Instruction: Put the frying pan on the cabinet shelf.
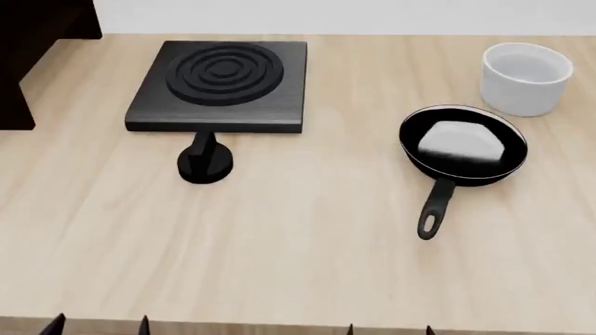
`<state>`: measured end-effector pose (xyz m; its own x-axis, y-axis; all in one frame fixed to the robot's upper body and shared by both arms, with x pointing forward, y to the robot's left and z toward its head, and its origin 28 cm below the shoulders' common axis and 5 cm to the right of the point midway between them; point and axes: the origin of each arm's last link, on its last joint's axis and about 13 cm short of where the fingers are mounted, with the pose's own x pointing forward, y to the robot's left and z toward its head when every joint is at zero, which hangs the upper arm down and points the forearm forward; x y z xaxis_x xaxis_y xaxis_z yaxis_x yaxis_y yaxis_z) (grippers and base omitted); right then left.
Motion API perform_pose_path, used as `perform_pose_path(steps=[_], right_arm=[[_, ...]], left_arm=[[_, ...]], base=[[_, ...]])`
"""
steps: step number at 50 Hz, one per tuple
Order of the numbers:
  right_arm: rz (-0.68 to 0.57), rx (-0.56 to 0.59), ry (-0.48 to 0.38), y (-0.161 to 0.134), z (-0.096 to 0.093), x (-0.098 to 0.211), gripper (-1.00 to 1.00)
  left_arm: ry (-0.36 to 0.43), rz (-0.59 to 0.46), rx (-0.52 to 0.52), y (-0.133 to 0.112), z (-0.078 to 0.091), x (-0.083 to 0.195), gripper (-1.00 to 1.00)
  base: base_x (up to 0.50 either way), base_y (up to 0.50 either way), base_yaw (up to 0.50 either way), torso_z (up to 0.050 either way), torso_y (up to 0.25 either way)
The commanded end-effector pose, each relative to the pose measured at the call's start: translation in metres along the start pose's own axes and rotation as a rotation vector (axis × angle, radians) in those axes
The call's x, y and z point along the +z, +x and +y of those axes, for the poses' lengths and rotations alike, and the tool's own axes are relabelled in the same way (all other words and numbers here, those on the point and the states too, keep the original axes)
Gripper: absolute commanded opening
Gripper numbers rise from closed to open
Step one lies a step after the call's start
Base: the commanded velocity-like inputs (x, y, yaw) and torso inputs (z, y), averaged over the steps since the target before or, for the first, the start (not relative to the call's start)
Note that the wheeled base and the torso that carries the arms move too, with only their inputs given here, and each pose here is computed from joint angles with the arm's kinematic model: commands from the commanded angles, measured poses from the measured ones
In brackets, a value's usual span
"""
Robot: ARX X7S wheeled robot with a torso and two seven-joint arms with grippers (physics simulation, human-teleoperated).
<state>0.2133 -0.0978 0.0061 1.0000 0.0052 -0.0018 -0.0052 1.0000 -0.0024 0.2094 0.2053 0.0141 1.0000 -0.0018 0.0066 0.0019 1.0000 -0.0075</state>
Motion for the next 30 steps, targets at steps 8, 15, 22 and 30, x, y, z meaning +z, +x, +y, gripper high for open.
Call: perform_pose_path(steps=[8, 15, 22, 30], right_arm=[[-0.007, -0.002, -0.007, -0.001, 0.0001, 0.0007, 1.0], [-0.008, -0.002, -0.01, -0.0009, 0.0001, 0.0009, 1.0], [-0.008, -0.003, -0.009, -0.001, 0.0001, 0.0008, 1.0], [-0.007, -0.006, -0.011, -0.001, 0.0002, 0.0002, 1.0]], left_arm=[[0.044, -0.02, -0.006, -0.0019, 0.0013, 0.0006, 1.0], [0.041, -0.036, -0.028, -0.0024, 0.0016, -0.002, 1.0], [0.028, -0.034, -0.03, -0.0017, 0.0011, -0.003, 1.0], [0.021, -0.027, -0.032, -0.0008, 0.0004, -0.0027, 1.0]], base=[[0.0, 0.0, 0.0, 0.0, 0.0], [0.0, 0.0, 0.0, 0.045, 0.0], [0.0, 0.0, 0.0, 0.05, 0.0], [0.0, 0.0, 0.0, 0.05, 0.0]])
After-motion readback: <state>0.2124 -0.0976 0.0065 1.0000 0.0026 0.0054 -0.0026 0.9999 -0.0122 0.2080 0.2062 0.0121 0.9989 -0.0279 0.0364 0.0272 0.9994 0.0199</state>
